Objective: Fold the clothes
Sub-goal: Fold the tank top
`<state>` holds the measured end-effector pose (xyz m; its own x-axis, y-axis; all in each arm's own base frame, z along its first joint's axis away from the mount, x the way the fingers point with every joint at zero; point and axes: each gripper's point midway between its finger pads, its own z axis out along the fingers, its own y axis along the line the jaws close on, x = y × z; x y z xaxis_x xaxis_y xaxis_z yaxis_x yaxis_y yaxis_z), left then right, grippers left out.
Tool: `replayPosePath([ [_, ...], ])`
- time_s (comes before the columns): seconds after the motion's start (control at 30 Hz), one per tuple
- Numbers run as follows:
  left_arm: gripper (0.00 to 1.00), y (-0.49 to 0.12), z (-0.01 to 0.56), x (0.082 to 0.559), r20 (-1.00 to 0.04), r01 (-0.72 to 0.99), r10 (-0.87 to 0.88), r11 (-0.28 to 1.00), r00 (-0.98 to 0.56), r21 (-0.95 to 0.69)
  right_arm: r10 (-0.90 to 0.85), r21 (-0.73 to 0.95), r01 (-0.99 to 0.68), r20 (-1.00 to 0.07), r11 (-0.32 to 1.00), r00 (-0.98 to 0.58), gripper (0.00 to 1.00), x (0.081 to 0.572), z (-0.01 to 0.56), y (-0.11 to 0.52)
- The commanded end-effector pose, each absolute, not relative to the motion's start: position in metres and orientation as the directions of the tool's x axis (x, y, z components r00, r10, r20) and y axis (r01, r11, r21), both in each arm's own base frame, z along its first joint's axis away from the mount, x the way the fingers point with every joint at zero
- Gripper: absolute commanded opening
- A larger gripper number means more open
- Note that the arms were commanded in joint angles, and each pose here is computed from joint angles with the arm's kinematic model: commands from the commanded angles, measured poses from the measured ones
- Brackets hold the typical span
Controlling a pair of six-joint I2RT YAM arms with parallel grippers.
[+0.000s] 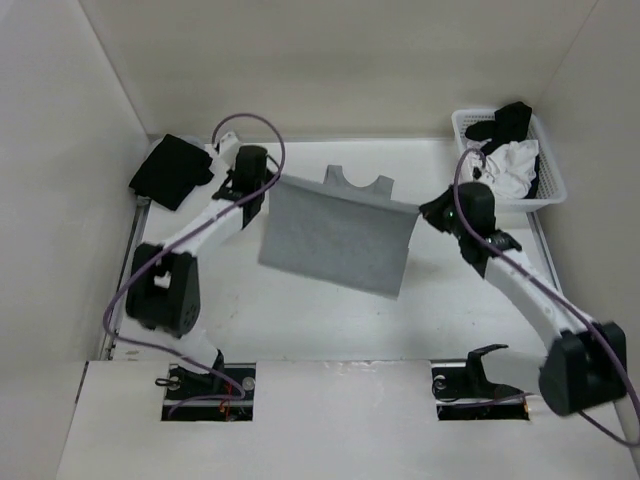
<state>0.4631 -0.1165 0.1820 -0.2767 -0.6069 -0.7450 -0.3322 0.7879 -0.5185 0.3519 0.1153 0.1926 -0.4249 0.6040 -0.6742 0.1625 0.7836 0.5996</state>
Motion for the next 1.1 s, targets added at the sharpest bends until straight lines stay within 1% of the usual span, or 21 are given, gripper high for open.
replayPosePath([
  [0.0, 0.0, -0.138, 0.238, 0.537, -0.76, -0.195, -0.624, 0.78, -0.183, -0.594, 0.631, 0.674, 0.03, -0.675, 0.738, -0.382, 0.0, 0.423, 0.226, 0.115],
  [0.07, 0.02, -0.148, 0.236, 0.574, -0.774, -0.193, -0.603, 0.797, -0.195, -0.572, 0.643, 0.678, 0.071, -0.651, 0.731, -0.403, 0.0, 0.465, 0.212, 0.109],
  [0.13, 0.1, -0.16, 0.214, 0.605, -0.781, -0.19, -0.562, 0.827, -0.272, -0.529, 0.65, 0.674, 0.12, -0.626, 0.729, -0.431, 0.01, 0.502, 0.19, 0.105],
  [0.17, 0.18, -0.165, 0.201, 0.614, -0.773, -0.195, -0.554, 0.833, -0.311, -0.518, 0.65, 0.667, 0.144, -0.615, 0.731, -0.447, 0.06, 0.516, 0.179, 0.105],
  [0.23, 0.3, -0.164, 0.179, 0.621, -0.756, -0.216, -0.549, 0.835, -0.357, -0.506, 0.649, 0.656, 0.178, -0.598, 0.734, -0.47, 0.21, 0.532, 0.164, 0.107],
  [0.27, 0.34, -0.158, 0.171, 0.618, -0.746, -0.236, -0.555, 0.832, -0.367, -0.502, 0.647, 0.649, 0.183, -0.605, 0.739, -0.464, 0.3, 0.535, 0.165, 0.106],
  [0.3, 0.36, -0.153, 0.167, 0.61, -0.74, -0.25, -0.562, 0.827, -0.369, -0.504, 0.641, 0.645, 0.174, -0.616, 0.744, -0.458, 0.34, 0.535, 0.169, 0.106],
  [0.37, 0.35, -0.141, 0.163, 0.581, -0.728, -0.266, -0.584, 0.812, -0.36, -0.52, 0.625, 0.638, 0.14, -0.646, 0.757, -0.439, 0.41, 0.523, 0.181, 0.117],
  [0.5, 0.32, -0.12, 0.146, 0.491, -0.684, -0.289, -0.668, 0.744, -0.293, -0.603, 0.596, 0.622, 0.081, -0.693, 0.779, -0.405, 0.42, 0.471, 0.199, 0.139],
  [0.53, 0.31, -0.116, 0.134, 0.468, -0.663, -0.297, -0.688, 0.726, -0.295, -0.621, 0.582, 0.612, 0.066, -0.705, 0.788, -0.406, 0.37, 0.453, 0.196, 0.147],
  [0.57, 0.31, -0.112, 0.122, 0.447, -0.649, -0.306, -0.697, 0.717, -0.306, -0.626, 0.569, 0.606, 0.048, -0.713, 0.794, -0.409, 0.29, 0.434, 0.192, 0.153],
  [0.6, 0.31, -0.11, 0.113, 0.433, -0.64, -0.312, -0.698, 0.716, -0.321, -0.624, 0.565, 0.609, 0.034, -0.712, 0.793, -0.418, 0.19, 0.416, 0.184, 0.158],
  [0.63, 0.32, -0.109, 0.101, 0.416, -0.623, -0.317, -0.701, 0.713, -0.349, -0.625, 0.557, 0.612, 0.015, -0.709, 0.791, -0.432, 0.05, 0.398, 0.176, 0.164],
  [0.67, 0.32, -0.11, 0.091, 0.403, -0.602, -0.314, -0.702, 0.71, -0.38, -0.63, 0.552, 0.615, 0.007, -0.703, 0.788, -0.448, 0.0, 0.385, 0.169, 0.168],
  [0.73, 0.35, -0.113, 0.072, 0.385, -0.564, -0.311, -0.699, 0.707, -0.439, -0.635, 0.547, 0.621, 0.0, -0.69, 0.784, -0.474, 0.0, 0.354, 0.151, 0.171],
  [0.8, 0.39, -0.112, 0.061, 0.378, -0.519, -0.317, -0.72, 0.68, -0.461, -0.661, 0.551, 0.627, 0.006, -0.68, 0.779, -0.484, 0.0, 0.331, 0.137, 0.169],
  [0.87, 0.41, -0.116, 0.057, 0.379, -0.492, -0.301, -0.735, 0.655, -0.467, -0.693, 0.558, 0.628, 0.027, -0.669, 0.777, -0.491, 0.06, 0.316, 0.123, 0.161],
  [0.93, 0.41, -0.122, 0.054, 0.38, -0.47, -0.287, -0.734, 0.645, -0.49, -0.708, 0.562, 0.632, 0.04, -0.657, 0.774, -0.502, 0.12, 0.302, 0.111, 0.156],
  [0.97, 0.4, -0.122, 0.05, 0.38, -0.462, -0.297, -0.736, 0.643, -0.496, -0.706, 0.577, 0.64, 0.058, -0.645, 0.766, -0.5, 0.18, 0.298, 0.107, 0.152],
  [1.03, 0.38, -0.118, 0.046, 0.382, -0.465, -0.32, -0.744, 0.642, -0.479, -0.697, 0.603, 0.656, 0.082, -0.629, 0.751, -0.492, 0.34, 0.292, 0.099, 0.144],
  [1.07, 0.38, -0.117, 0.045, 0.384, -0.471, -0.328, -0.747, 0.643, -0.47, -0.692, 0.609, 0.658, 0.092, -0.624, 0.748, -0.49, 0.39, 0.29, 0.096, 0.141],
])
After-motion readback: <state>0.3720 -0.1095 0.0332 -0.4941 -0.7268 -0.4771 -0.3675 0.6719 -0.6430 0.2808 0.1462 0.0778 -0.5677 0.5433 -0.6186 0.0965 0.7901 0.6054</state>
